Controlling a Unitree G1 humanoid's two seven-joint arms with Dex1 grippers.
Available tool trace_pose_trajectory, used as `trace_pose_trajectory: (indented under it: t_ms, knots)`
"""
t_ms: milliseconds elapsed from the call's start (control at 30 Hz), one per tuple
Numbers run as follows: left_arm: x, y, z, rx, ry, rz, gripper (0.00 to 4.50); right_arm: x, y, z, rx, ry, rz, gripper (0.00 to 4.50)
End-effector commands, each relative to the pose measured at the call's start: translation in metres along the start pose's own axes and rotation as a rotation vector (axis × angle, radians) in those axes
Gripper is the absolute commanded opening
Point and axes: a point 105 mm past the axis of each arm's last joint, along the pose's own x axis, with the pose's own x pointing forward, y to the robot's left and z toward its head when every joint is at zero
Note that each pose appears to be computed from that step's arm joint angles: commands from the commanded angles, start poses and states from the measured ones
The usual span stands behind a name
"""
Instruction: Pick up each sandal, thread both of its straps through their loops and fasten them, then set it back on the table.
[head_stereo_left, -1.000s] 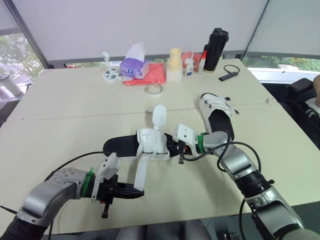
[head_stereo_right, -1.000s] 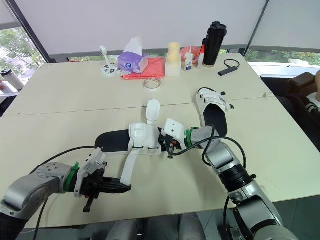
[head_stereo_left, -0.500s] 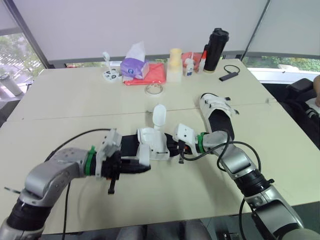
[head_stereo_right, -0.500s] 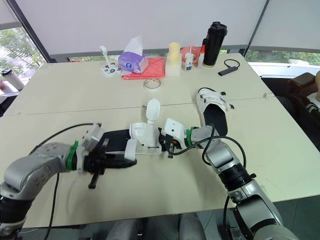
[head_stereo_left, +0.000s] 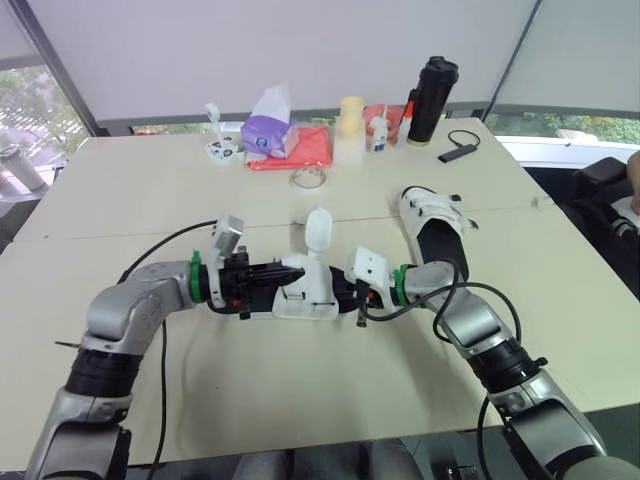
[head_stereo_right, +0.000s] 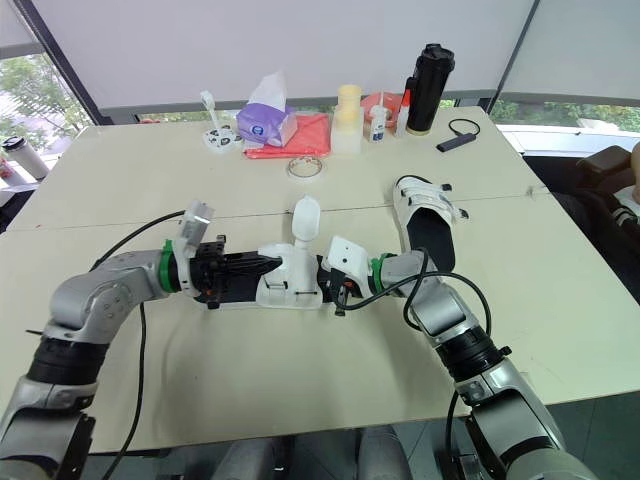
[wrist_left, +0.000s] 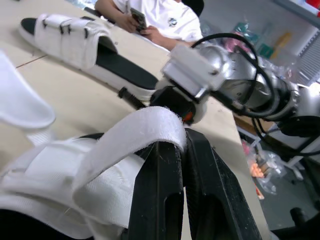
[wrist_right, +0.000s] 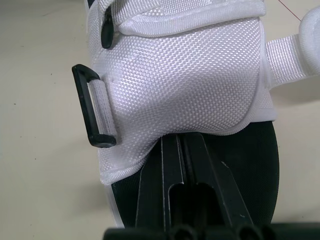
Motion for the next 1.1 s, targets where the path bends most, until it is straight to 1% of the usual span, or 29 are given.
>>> trace_pose_trajectory:
  t_ms: [33,233,300,333,433,467,667,833,967,1067,1100]
  knots:
    - [0.005,0.007,0.012,-0.014,-0.03,0.007,0.04,0.003,0.008,-0.021,0.04,0.074,0.016,0.0]
    - [0.01,0.015,0.016,-0.082,-0.064,0.015,0.04,0.002,0.008,-0.02,0.038,0.073,0.015,0.0]
    - [0.01,0.016,0.017,-0.104,-0.075,0.018,0.66,0.002,0.008,-0.02,0.04,0.073,0.013,0.0]
    - [0.01,0.019,0.02,-0.109,-0.103,0.035,0.98,0.002,0.008,-0.02,0.041,0.074,0.012,0.0]
    - [0.009,0.026,0.026,-0.135,-0.157,0.073,2.49,0.002,0.008,-0.021,0.041,0.075,0.012,0.0]
    - [0.008,0.03,0.026,-0.14,-0.167,0.095,2.94,0.002,0.008,-0.021,0.042,0.074,0.012,0.0]
    - [-0.001,0.063,0.011,-0.092,-0.169,0.295,2.94,0.003,0.007,-0.02,0.043,0.071,0.011,0.0]
    - [-0.012,0.078,0.032,-0.075,-0.292,0.377,2.94,0.003,0.008,-0.02,0.042,0.072,0.013,0.0]
    - [-0.024,0.087,0.057,-0.095,-0.397,0.438,2.94,0.003,0.008,-0.02,0.042,0.073,0.015,0.0]
    - [-0.03,0.09,0.054,-0.141,-0.408,0.469,2.94,0.003,0.008,-0.02,0.043,0.073,0.015,0.0]
    - [-0.03,0.087,0.047,-0.16,-0.377,0.458,2.94,0.003,0.008,-0.02,0.043,0.074,0.016,0.0]
